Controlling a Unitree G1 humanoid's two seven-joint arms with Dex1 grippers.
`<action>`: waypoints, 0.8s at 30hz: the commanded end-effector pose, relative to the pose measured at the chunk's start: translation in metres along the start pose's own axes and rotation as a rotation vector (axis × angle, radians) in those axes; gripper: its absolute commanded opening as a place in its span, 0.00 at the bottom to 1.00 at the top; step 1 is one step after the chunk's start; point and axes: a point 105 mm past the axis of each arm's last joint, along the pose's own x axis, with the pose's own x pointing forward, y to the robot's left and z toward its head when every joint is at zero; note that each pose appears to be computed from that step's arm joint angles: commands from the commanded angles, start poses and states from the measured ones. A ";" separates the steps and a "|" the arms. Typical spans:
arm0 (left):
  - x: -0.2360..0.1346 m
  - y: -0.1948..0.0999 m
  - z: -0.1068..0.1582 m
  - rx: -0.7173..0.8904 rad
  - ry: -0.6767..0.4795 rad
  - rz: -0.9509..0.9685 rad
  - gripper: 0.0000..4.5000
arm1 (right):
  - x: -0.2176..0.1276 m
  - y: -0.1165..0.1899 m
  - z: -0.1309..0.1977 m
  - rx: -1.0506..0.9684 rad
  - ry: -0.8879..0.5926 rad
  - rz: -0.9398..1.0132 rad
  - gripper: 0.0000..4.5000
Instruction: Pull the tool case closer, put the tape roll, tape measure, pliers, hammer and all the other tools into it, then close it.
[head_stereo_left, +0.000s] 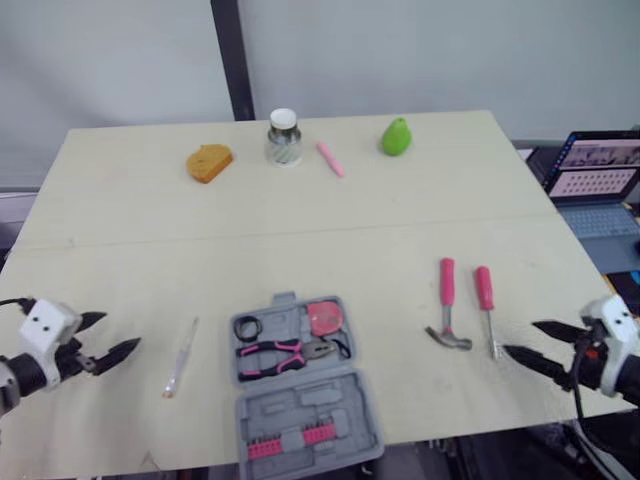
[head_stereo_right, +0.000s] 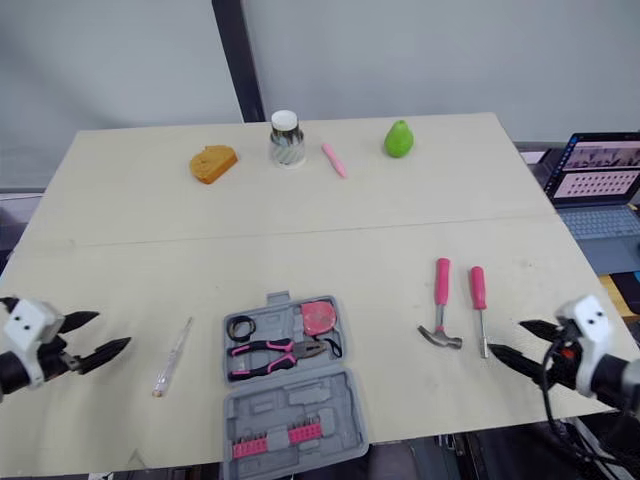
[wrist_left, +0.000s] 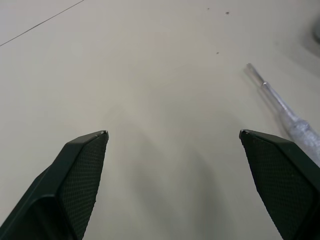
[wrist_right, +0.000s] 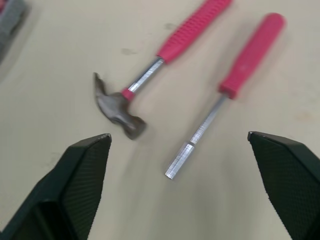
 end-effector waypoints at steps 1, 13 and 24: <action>-0.016 0.011 -0.009 0.006 0.031 0.042 1.00 | -0.019 -0.023 -0.005 -0.010 -0.007 -0.103 0.99; -0.013 0.004 -0.010 0.017 0.023 0.032 1.00 | -0.013 -0.039 -0.013 -0.017 -0.039 -0.146 0.99; -0.006 0.001 -0.004 0.019 0.002 0.019 1.00 | -0.012 -0.042 -0.016 -0.026 -0.051 -0.147 0.99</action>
